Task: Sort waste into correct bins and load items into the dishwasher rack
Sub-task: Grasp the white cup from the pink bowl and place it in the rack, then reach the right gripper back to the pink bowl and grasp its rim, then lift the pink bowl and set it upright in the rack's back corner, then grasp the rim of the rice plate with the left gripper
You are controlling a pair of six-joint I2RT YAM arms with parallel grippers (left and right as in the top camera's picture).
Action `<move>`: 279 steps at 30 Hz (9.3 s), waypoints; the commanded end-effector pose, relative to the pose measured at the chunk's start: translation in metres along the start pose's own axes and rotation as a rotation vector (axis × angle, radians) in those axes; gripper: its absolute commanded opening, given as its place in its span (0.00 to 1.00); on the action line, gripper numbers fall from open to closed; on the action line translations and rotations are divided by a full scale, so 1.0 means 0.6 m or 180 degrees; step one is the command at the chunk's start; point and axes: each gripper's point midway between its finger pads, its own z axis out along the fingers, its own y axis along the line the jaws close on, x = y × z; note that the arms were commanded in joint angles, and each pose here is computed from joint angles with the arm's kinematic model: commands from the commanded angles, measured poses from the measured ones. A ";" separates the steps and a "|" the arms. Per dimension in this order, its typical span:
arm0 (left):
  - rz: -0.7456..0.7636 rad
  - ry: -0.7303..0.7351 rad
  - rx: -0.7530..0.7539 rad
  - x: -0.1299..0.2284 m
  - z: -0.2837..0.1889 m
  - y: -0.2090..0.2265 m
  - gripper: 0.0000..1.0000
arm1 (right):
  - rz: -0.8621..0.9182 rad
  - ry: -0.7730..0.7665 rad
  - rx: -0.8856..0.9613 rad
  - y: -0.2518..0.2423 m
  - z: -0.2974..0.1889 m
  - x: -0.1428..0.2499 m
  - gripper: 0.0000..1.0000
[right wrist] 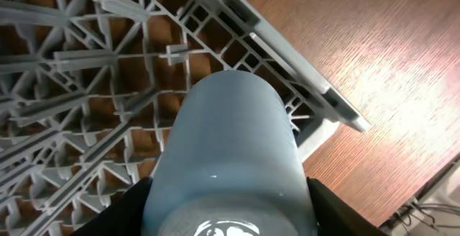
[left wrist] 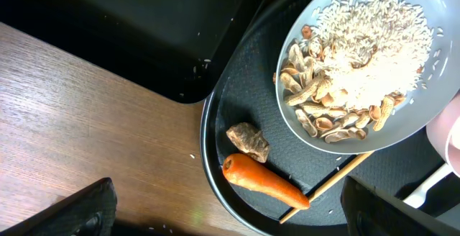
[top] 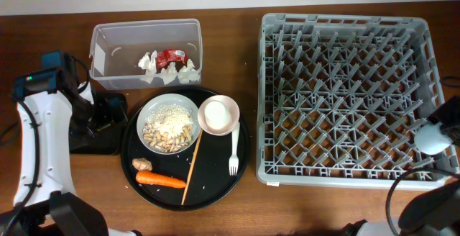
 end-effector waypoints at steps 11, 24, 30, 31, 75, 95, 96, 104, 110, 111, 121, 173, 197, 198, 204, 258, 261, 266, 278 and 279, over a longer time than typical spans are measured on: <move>-0.0034 0.0013 0.0019 0.000 0.001 0.000 0.99 | 0.0051 0.0293 0.0089 0.003 0.068 -0.008 0.75; -0.0034 0.0014 0.0020 0.000 0.001 0.000 0.99 | -0.1844 -0.0117 -0.1067 0.270 -0.122 0.142 0.76; -0.0034 0.0014 0.0020 0.000 0.001 0.000 0.99 | -0.3204 0.0014 -0.1409 0.412 -0.170 0.363 0.77; -0.0034 0.0014 0.0019 0.000 0.001 0.000 0.99 | -0.3348 0.0031 -0.1442 0.422 -0.175 0.389 0.77; -0.0033 -0.0010 0.0024 -0.003 0.001 0.000 0.99 | -0.4592 -0.0580 -0.1505 0.677 0.012 0.616 0.55; -0.0033 -0.0007 0.0024 -0.003 0.001 0.000 0.99 | -0.1058 -0.0943 -0.0331 0.170 -0.139 0.040 0.55; -0.0033 -0.0007 0.0024 -0.003 0.001 0.000 0.99 | -0.0938 -0.0908 -0.0317 0.154 -0.120 0.031 0.55; -0.0033 -0.0009 0.0023 -0.003 0.001 0.000 0.99 | -0.0491 -0.0595 -0.0404 0.117 0.039 -0.010 0.55; -0.0033 -0.0009 0.0023 -0.003 0.001 0.000 0.99 | -0.0512 -0.0307 -0.0305 0.117 0.090 0.000 0.74; -0.0033 -0.0010 0.0024 -0.003 0.001 0.000 0.99 | -0.0511 -0.0304 -0.0308 0.117 0.090 0.000 0.84; -0.0032 -0.0031 0.0027 -0.006 0.001 -0.001 0.99 | -0.2440 -0.0617 -0.1955 0.358 -0.171 0.204 0.86; -0.0033 -0.0008 0.0025 -0.003 0.001 0.000 0.99 | -0.2018 -0.2609 -0.0541 0.352 -0.410 0.103 0.04; -0.0034 0.0021 0.0066 0.001 0.001 -0.004 0.99 | -0.0535 -0.3471 0.2692 0.215 -0.413 -0.229 0.04; -0.0034 0.0013 0.0068 0.000 0.001 -0.004 0.99 | -0.0655 -0.3425 0.2778 0.232 -0.393 -0.241 0.04; -0.0033 -0.0003 0.0070 -0.002 0.001 -0.004 0.99 | -0.1321 -0.2832 0.3208 0.286 -0.208 -0.274 0.04; 0.1247 -0.0367 0.0390 0.021 0.009 -0.232 0.99 | -0.2734 0.0627 -0.1258 0.344 -0.140 0.361 0.86; 0.1699 -0.0272 0.0411 0.053 0.051 -0.312 0.99 | -0.2554 0.0321 -0.1107 0.266 -0.127 0.373 0.86; 0.2101 -0.0185 0.0420 0.073 0.145 -0.404 0.99 | -0.2552 0.0290 -0.1130 0.230 -0.109 0.397 0.86; 0.2001 -0.0195 0.0285 0.044 0.250 -0.429 0.98 | -0.2557 0.0373 -0.1067 0.222 -0.096 0.404 0.86; 0.2003 -0.0166 0.0282 0.047 0.255 -0.430 0.98 | -0.2557 0.0373 -0.1067 0.222 -0.096 0.404 0.86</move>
